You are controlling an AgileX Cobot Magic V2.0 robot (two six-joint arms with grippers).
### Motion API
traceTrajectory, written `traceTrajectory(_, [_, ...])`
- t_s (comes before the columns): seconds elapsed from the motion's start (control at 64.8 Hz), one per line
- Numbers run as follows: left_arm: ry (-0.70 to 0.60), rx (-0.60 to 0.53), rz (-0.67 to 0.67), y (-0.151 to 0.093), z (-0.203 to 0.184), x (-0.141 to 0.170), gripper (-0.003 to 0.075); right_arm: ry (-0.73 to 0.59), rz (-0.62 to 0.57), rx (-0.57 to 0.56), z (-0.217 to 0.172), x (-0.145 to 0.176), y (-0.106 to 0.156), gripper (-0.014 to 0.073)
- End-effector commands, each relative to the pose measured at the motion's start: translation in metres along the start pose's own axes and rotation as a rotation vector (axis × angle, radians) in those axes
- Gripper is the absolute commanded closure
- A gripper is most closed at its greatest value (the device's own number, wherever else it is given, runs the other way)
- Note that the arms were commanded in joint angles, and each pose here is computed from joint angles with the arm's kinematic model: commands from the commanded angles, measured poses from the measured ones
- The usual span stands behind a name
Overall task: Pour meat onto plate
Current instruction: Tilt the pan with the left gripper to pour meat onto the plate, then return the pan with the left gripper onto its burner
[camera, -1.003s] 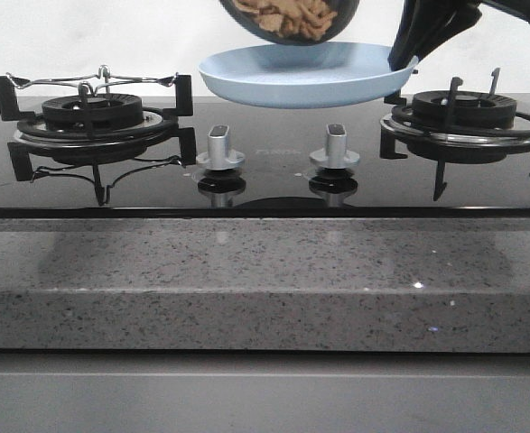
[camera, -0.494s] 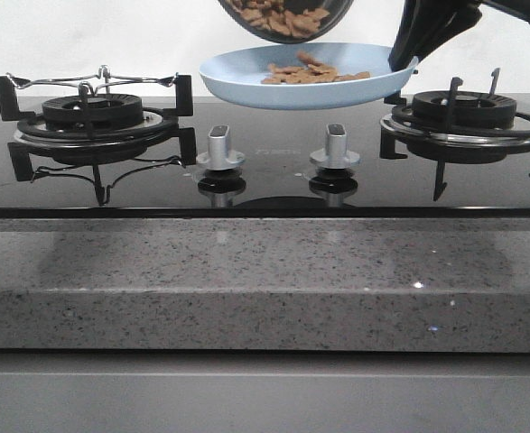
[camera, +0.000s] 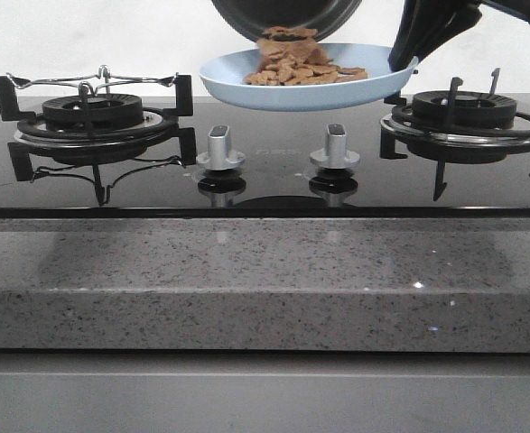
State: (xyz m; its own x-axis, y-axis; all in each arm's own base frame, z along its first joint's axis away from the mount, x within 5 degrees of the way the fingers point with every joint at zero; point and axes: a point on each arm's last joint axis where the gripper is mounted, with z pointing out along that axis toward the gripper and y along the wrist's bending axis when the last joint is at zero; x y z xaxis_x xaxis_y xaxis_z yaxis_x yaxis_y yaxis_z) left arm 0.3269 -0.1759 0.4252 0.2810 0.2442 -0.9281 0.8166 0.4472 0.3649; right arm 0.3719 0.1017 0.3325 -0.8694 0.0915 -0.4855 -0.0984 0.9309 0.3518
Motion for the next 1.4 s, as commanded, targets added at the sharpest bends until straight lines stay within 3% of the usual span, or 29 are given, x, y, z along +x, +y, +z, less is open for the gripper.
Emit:
traceTrajectory(0.0, [-0.114,-0.012,0.062,-0.003,-0.015,-0.038,0.0741,-0.127,-0.009,-0.042,-0.031,-0.01,0.009,0.0666])
traceTrajectory(0.355, [-0.123,0.008,0.227,-0.006,-0.015,-0.038,0.0741,-0.127,-0.009,-0.042,-0.031,-0.01,0.009,0.0666])
traceTrajectory(0.864, [-0.127,0.012,0.22,-0.006,-0.015,-0.039,0.0741,-0.127,-0.009,-0.042,-0.031,-0.01,0.009,0.0666])
traceTrajectory(1.127, [-0.116,-0.018,-0.003,-0.002,-0.015,-0.038,0.0741,-0.127,-0.009,-0.042,-0.031,-0.01,0.009,0.0666])
traceTrajectory(1.389, [-0.137,-0.142,-0.29,0.011,-0.016,-0.038,0.0741,-0.127,-0.009,-0.042,-0.031,-0.01,0.009,0.0666])
